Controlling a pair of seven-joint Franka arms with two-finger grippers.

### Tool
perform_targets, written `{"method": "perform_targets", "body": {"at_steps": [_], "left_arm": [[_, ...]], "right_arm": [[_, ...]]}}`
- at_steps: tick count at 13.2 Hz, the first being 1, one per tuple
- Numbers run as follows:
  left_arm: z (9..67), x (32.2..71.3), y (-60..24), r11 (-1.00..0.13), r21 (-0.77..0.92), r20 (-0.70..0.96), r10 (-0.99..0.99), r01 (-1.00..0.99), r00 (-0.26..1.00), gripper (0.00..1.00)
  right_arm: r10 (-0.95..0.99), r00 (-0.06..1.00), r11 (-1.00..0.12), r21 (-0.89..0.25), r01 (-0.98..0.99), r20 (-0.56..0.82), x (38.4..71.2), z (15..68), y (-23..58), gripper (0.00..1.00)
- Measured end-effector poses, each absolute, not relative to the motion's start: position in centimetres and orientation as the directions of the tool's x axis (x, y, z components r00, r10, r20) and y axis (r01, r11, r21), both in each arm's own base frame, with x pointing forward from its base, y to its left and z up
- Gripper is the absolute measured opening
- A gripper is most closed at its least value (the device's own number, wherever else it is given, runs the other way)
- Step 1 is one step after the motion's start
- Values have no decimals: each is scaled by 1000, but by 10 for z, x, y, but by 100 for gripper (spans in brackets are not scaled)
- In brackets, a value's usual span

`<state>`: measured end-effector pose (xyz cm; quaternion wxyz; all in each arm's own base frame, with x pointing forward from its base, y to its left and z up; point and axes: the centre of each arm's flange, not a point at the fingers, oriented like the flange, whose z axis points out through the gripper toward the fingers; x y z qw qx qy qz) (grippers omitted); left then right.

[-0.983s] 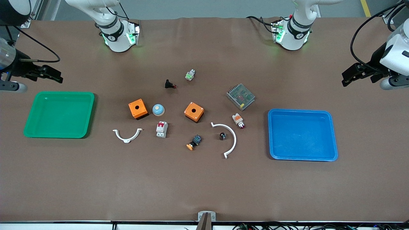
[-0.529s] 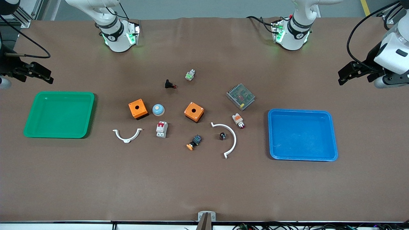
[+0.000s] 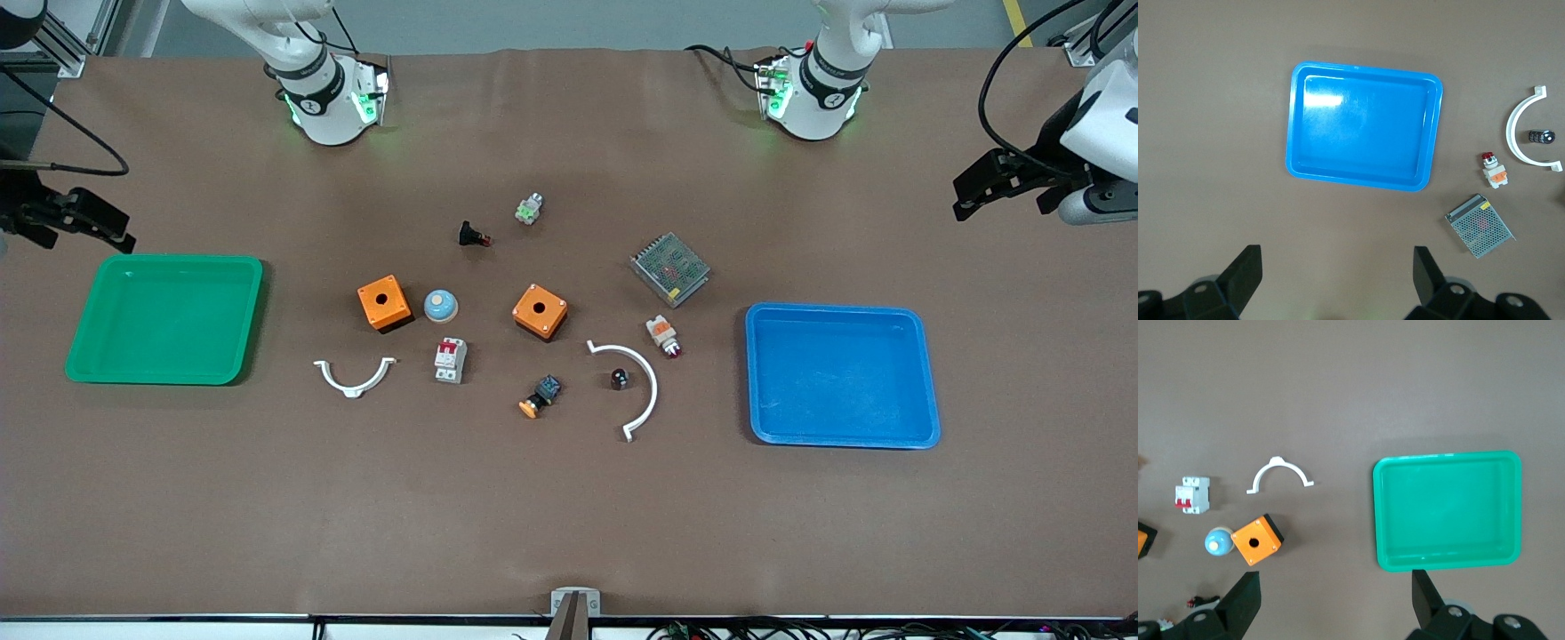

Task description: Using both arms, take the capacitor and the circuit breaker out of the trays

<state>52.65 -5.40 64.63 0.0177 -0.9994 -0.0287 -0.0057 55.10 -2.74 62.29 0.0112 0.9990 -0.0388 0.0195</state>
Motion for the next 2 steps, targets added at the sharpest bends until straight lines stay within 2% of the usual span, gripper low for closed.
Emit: {"method": "perform_targets", "body": {"at_steps": [2], "left_arm": [[647, 527, -54, -998, -35, 14, 58, 58, 998, 100]], "right_arm": [[-77, 996, -997, 22, -78, 47, 563, 624, -27, 100]]}}
